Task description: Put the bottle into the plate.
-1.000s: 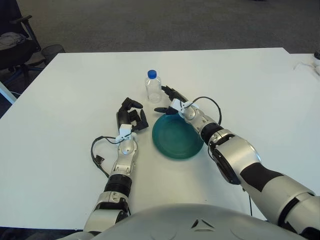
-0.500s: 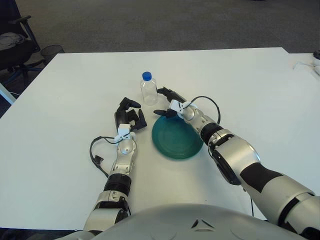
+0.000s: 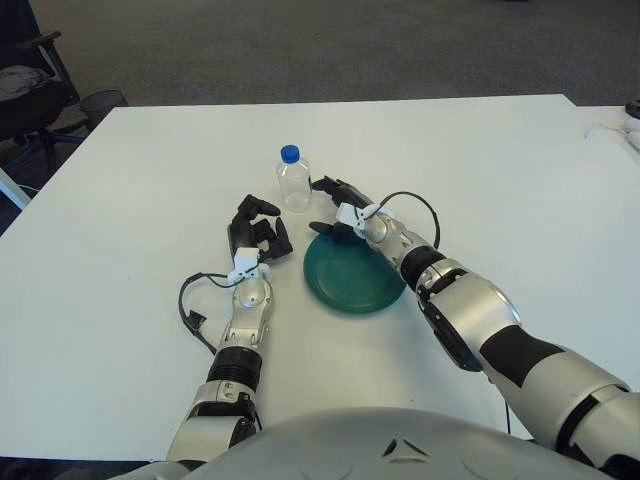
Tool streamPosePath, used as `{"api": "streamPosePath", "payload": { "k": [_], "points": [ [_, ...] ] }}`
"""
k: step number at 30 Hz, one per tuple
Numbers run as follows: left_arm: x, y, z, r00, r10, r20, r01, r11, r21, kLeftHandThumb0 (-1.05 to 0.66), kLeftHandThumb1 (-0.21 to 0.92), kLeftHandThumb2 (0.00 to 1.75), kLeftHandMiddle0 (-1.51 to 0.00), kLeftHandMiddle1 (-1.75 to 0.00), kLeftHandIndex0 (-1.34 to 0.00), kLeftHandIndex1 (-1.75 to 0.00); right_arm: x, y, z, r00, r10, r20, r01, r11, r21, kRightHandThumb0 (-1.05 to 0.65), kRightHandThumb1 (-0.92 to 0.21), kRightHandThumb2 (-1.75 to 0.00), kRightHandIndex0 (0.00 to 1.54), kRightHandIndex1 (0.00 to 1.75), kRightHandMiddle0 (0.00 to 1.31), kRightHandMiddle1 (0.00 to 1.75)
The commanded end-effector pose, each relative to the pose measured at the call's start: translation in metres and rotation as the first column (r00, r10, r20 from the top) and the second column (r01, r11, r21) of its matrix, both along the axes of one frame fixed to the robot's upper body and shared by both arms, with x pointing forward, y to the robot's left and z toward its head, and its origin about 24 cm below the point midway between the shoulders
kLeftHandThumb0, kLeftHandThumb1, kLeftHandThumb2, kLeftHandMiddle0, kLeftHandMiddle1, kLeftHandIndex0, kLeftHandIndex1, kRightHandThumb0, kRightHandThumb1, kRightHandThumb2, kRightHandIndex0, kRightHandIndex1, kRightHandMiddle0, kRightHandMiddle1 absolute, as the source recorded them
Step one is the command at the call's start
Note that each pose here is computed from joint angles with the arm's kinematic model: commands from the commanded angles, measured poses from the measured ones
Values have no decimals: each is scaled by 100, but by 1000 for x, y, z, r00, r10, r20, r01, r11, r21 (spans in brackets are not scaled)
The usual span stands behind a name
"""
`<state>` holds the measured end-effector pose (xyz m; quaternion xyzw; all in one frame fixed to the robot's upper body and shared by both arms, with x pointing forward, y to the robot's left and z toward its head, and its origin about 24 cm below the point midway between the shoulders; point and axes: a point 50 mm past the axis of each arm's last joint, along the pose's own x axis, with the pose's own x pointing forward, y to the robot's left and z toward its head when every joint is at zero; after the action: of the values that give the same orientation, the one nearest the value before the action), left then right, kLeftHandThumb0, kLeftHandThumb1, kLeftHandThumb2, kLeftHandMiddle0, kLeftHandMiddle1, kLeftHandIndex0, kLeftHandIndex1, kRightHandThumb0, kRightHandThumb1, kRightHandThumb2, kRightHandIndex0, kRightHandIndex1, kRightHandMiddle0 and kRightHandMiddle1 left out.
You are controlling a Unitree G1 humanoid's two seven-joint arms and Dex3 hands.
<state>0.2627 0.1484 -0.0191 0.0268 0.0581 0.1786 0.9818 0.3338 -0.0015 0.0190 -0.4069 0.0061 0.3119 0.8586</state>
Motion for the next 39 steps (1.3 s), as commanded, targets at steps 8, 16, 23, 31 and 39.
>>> {"api": "streamPosePath", "payload": {
  "k": [8, 16, 23, 31, 39],
  "points": [
    [-13, 6, -20, 995, 20, -101, -21, 1000, -6, -50, 23, 142, -121, -175, -68, -175, -41, 33, -31, 985, 143, -96, -147, 989, -32, -21, -38, -116, 0, 59, 0, 69],
    [-13, 5, -21, 995, 14, -103, -15, 1000, -11, -50, 23, 142, -122, -175, -68, -175, -43, 32, -34, 982, 163, -98, -169, 984, -50, -25, -38, -113, 0, 52, 0, 67],
    [-13, 6, -22, 994, 14, -106, -16, 1000, -13, -50, 23, 142, -122, -175, -68, -175, -44, 31, -35, 977, 183, -113, -190, 980, -55, -44, -56, -92, 3, 41, 0, 53],
    [-12, 6, -24, 995, 8, -96, -11, 999, -41, -51, 21, 145, -122, -175, -69, -175, -45, 30, -36, 973, 200, -119, -208, 977, -55, -52, -66, -81, 11, 32, 0, 57],
    [-12, 5, -23, 996, 5, -90, -8, 999, -32, -51, 21, 145, -122, -175, -70, -175, -45, 28, -37, 974, 198, -113, -206, 977, -61, -42, -60, -92, 17, 28, 0, 64]
  ]
}}
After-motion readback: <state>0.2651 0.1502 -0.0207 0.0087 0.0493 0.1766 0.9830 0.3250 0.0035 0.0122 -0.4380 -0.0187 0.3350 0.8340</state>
